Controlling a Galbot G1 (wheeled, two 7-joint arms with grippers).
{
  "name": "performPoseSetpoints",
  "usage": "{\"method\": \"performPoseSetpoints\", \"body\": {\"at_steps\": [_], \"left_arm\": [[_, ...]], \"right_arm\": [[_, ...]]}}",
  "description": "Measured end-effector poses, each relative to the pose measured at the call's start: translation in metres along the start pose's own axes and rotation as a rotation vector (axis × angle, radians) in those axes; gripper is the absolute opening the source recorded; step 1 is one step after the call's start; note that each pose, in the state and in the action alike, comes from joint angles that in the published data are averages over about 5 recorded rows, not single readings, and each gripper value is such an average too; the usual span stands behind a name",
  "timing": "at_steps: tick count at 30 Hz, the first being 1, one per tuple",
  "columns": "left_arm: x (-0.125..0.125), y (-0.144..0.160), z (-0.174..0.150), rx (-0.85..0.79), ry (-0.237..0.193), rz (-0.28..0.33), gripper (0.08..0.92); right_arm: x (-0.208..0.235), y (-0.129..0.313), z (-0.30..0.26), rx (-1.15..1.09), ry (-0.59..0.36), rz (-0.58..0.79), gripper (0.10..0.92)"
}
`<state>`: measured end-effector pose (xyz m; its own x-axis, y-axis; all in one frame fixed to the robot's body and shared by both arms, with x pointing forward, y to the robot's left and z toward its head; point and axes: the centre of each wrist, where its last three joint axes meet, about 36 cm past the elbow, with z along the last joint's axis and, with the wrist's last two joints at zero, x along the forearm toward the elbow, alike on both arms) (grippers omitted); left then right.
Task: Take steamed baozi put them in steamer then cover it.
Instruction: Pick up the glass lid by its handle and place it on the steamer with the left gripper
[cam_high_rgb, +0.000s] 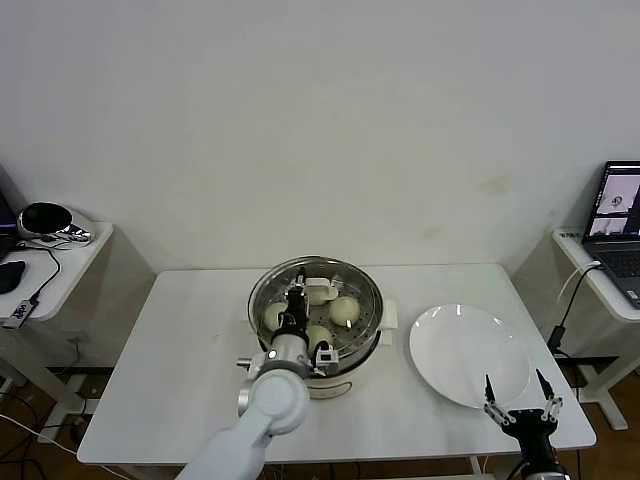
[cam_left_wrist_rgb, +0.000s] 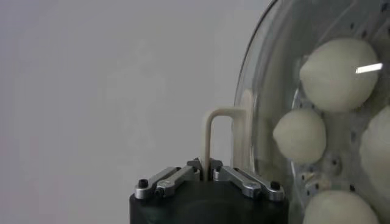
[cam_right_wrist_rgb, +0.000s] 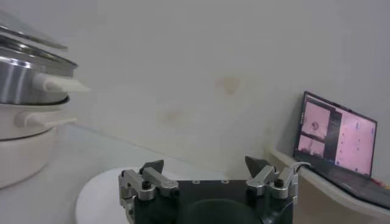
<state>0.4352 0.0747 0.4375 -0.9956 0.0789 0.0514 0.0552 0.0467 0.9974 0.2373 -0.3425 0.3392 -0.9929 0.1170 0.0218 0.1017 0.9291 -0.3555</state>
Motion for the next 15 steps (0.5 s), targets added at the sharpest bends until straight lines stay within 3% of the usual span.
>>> {"method": "performPoseSetpoints", "body": {"at_steps": [15], "left_arm": [[-0.007, -0.013, -0.012, -0.011, -0.003, 0.008, 0.149]], "right_arm": [[0.0, -0.001, 0.003, 0.003, 0.001, -0.002, 0.823]]}}
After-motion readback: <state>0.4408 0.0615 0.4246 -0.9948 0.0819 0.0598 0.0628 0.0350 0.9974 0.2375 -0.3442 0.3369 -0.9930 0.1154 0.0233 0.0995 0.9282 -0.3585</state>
